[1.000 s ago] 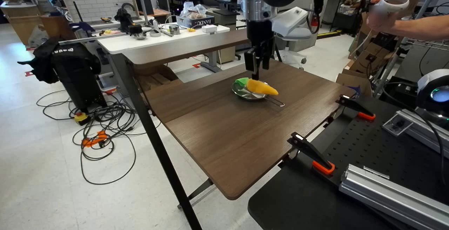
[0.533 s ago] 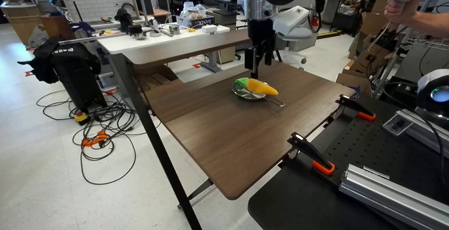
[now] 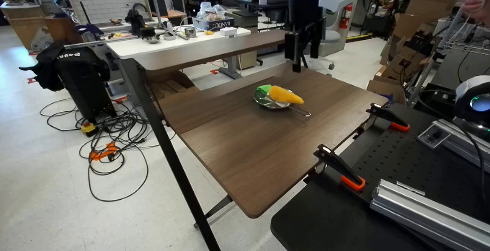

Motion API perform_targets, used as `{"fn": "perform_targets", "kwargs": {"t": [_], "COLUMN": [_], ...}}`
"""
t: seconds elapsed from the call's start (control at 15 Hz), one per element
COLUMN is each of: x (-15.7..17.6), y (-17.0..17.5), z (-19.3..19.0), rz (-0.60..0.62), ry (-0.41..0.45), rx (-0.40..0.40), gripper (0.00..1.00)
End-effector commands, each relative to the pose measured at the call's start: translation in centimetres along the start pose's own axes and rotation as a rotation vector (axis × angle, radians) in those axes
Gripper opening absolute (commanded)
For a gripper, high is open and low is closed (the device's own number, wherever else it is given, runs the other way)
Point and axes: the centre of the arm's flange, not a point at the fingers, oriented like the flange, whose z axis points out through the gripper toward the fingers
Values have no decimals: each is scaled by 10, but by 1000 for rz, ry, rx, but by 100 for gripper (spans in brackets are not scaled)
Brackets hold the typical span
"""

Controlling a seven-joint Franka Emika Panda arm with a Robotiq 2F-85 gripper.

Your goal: Put the carrot plush on the pan

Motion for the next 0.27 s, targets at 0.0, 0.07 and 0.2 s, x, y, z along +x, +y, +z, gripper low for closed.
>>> {"fn": "perform_targets", "kwargs": {"t": [0.0, 0.07, 0.2], "x": [-52, -62, -79], "y": [12, 14, 19], "z": [-35, -41, -48], "rz": [74, 95, 139], "ry": [-46, -59, -82], "rx": [33, 37, 48], "gripper": [100, 100, 100]}}
